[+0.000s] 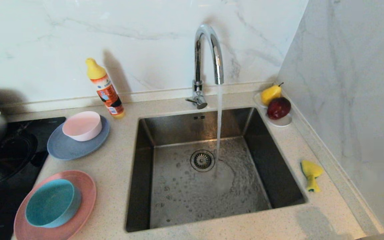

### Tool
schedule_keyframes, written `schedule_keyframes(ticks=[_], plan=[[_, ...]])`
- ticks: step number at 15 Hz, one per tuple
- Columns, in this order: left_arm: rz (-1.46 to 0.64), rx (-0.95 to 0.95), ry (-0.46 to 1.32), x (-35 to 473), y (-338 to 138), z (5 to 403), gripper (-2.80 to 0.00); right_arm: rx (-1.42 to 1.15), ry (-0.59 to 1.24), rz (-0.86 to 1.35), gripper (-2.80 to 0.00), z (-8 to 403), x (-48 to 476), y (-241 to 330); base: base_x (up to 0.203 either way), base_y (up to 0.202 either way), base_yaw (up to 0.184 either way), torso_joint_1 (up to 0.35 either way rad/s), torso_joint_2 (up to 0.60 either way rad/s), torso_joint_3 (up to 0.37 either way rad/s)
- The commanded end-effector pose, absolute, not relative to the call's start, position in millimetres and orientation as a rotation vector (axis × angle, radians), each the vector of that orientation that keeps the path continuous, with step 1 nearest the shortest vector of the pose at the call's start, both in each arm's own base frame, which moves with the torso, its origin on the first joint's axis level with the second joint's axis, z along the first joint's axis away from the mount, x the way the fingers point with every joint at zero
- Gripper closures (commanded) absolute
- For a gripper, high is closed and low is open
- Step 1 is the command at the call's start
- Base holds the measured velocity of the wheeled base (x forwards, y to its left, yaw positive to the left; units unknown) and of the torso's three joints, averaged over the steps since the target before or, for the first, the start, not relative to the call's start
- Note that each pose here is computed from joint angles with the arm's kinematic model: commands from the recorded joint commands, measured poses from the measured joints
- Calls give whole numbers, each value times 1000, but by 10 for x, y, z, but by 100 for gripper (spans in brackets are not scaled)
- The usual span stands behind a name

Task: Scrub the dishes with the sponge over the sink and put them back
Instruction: Pick up a bowl and the sponge

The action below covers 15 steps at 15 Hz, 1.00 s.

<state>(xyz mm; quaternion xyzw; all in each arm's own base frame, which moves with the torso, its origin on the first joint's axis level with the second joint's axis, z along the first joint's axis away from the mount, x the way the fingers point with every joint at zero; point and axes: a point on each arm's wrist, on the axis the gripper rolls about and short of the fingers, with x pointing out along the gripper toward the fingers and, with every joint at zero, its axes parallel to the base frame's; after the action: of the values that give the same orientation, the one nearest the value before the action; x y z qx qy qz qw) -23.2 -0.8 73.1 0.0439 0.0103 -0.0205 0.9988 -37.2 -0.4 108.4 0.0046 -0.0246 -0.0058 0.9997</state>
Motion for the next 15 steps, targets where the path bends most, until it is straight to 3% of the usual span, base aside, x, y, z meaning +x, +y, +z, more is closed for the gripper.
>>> schedule_keyframes(ticks=[1,7,15], plan=[[-41,88,24,-230,-8,731,0,2,-99,12,0,1412,-541,1,0,0,0,0,0,0],[-41,89,24,-230,-8,731,0,-13,43,213,0,2054,-587,53,0,0,0,0,0,0],[-41,87,24,-230,-8,731,0,-16,441,280,0,2317,544,58,0,0,0,0,0,0]])
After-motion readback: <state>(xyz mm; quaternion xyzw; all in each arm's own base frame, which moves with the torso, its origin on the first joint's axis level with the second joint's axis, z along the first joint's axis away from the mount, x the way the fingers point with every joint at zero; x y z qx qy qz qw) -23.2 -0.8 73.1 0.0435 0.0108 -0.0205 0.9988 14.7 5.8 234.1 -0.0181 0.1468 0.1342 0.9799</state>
